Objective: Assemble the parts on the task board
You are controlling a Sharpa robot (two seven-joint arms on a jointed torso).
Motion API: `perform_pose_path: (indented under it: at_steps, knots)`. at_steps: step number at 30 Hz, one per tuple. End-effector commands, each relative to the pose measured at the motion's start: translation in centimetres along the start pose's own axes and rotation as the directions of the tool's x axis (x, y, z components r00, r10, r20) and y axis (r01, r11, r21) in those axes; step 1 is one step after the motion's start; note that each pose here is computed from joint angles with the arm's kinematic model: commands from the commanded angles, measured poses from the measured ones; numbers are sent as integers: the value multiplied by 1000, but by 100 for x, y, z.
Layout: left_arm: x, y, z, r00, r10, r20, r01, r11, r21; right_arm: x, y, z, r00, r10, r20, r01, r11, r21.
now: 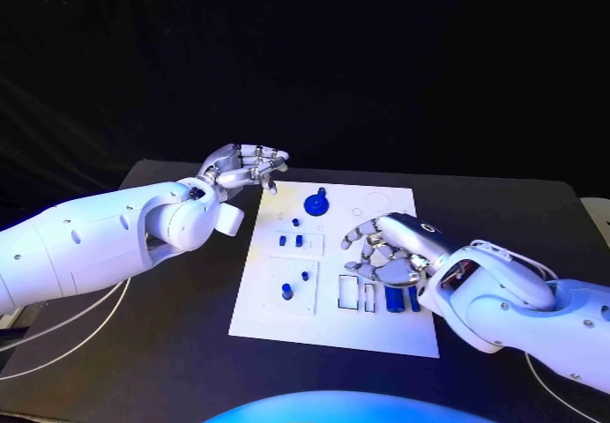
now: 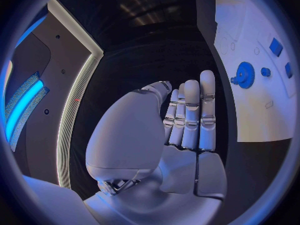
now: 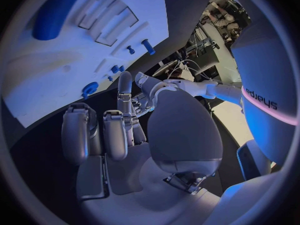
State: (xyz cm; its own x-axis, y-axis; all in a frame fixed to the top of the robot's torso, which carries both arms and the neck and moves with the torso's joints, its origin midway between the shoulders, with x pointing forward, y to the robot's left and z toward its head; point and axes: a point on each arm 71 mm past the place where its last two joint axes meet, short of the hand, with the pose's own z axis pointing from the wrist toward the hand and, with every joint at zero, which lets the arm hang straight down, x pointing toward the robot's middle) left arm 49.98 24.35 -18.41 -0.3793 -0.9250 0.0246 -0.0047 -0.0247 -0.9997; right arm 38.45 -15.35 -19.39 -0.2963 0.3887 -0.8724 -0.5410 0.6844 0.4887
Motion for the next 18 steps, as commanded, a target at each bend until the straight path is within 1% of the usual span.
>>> perform_pose_path:
  at_steps: [1, 3, 4, 8, 14, 18]
  knots:
    - [19, -3, -3, 1000, -10, -14, 10, 1000, 6, -79, -134, -137, 982, 183, -42, -178, 979, 99]
    - [17, 1, -7, 1000, -9, -13, 9, 1000, 5, -139, -221, -230, 980, 193, -45, -185, 972, 143]
    - [17, 3, -10, 1000, -9, -13, 9, 1000, 4, -170, -281, -295, 980, 194, -48, -183, 967, 177]
    - [31, 6, -12, 1000, -10, -17, 10, 1000, 3, -216, -443, -480, 983, 171, -73, -145, 950, 276]
    - [47, 9, -15, 1000, -12, -22, 12, 1000, 1, -201, -579, -689, 986, 116, -123, -59, 919, 391]
    - [50, 10, -15, 1000, -12, -23, 12, 1000, 1, -132, -586, -739, 984, 97, -147, -25, 904, 427]
